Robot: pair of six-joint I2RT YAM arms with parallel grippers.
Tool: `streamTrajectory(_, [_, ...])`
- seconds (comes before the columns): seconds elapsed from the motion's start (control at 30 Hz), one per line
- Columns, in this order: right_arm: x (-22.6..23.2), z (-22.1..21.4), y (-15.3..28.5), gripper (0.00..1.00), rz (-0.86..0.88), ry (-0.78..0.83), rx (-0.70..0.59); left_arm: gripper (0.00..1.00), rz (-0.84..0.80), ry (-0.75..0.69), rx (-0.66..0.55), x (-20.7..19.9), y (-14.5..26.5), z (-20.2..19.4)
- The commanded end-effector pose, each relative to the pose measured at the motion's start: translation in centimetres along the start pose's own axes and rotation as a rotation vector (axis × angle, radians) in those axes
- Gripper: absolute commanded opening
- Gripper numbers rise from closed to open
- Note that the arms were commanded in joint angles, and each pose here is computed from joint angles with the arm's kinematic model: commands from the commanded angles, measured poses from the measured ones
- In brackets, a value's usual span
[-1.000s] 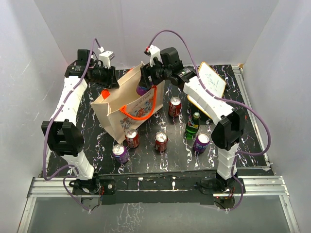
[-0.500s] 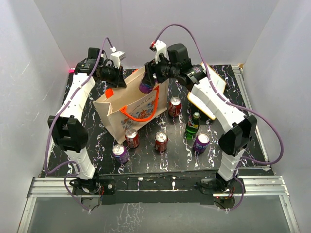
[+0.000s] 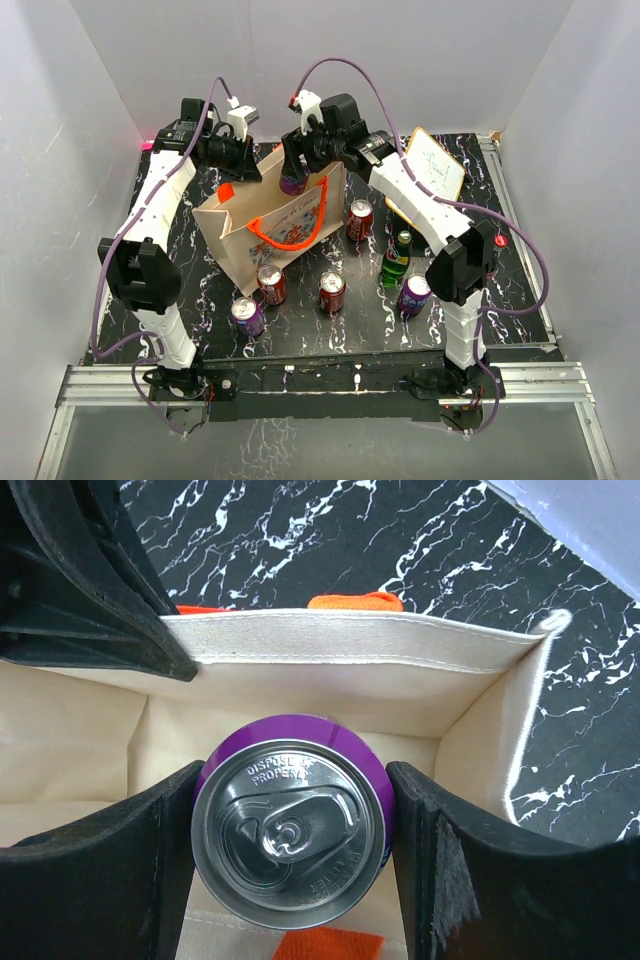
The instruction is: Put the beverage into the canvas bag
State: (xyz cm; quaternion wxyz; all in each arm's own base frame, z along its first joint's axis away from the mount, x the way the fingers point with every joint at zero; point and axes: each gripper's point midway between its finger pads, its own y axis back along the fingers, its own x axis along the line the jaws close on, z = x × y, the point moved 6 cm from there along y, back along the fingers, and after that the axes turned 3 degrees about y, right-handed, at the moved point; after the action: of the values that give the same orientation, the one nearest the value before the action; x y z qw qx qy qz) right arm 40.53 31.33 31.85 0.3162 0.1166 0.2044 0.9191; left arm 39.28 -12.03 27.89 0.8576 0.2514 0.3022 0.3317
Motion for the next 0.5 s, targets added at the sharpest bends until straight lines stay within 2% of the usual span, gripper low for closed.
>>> streamTrajectory(0.0, [1.3, 5.1, 1.6, 0.08, -0.011, 0.091, -0.183, 0.0, -0.06, -0.004, -0.032, -1.4, 0.7, 0.6])
streamTrajectory(0.47, [0.0, 1.6, -3.2, 0.08, -0.051, 0.13, -0.096, 0.0, -0.123, 0.079, 0.004, -1.6, -0.4, -0.6])
